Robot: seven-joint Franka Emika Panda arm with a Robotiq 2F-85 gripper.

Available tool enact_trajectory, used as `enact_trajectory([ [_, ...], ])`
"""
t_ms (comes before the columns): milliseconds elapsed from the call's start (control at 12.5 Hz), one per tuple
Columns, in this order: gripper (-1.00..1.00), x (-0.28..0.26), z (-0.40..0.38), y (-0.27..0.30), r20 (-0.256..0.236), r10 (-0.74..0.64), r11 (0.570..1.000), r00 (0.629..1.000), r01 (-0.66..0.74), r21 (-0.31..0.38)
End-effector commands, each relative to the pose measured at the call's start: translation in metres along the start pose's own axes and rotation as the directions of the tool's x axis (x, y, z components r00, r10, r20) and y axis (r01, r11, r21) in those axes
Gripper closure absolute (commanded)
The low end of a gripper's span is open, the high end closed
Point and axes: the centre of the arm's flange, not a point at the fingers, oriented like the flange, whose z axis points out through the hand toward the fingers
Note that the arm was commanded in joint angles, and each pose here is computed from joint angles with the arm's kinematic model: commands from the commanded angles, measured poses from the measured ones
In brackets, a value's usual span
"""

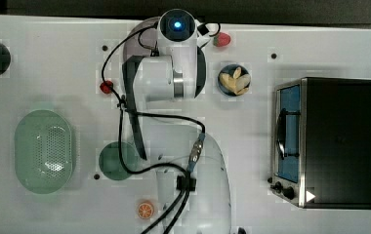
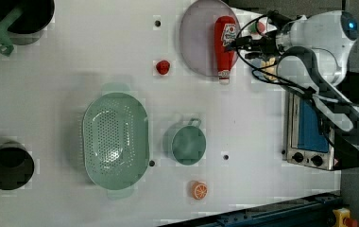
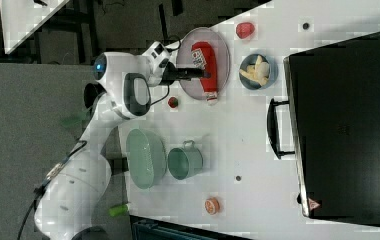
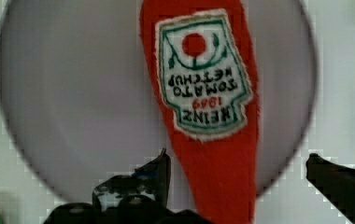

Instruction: Pick ketchup from plate and place it on table.

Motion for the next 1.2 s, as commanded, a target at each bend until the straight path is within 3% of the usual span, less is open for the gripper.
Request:
enact_trajectory([
  [80,-1.0,0.016,0.011,-0.011,-0.049,-0.054,0.999,0.997,0.055,0.004],
  [640,-1.0,0.025,0.043,-0.01,-0.077,-0.047,0.999,0.996,0.048,0.014],
  [720,-0.93,0.027,0.04,-0.009,-0.084,-0.046,0.999,0.995,0.047,0.013],
  [960,-0.27,0.031,0.033,-0.004,-0.094,-0.04,0.999,0.995,0.041,0.009],
  [1200,-0.27,0.033,0.021,-0.006,-0.108,-0.041,0.999,0.993,0.042,0.012],
])
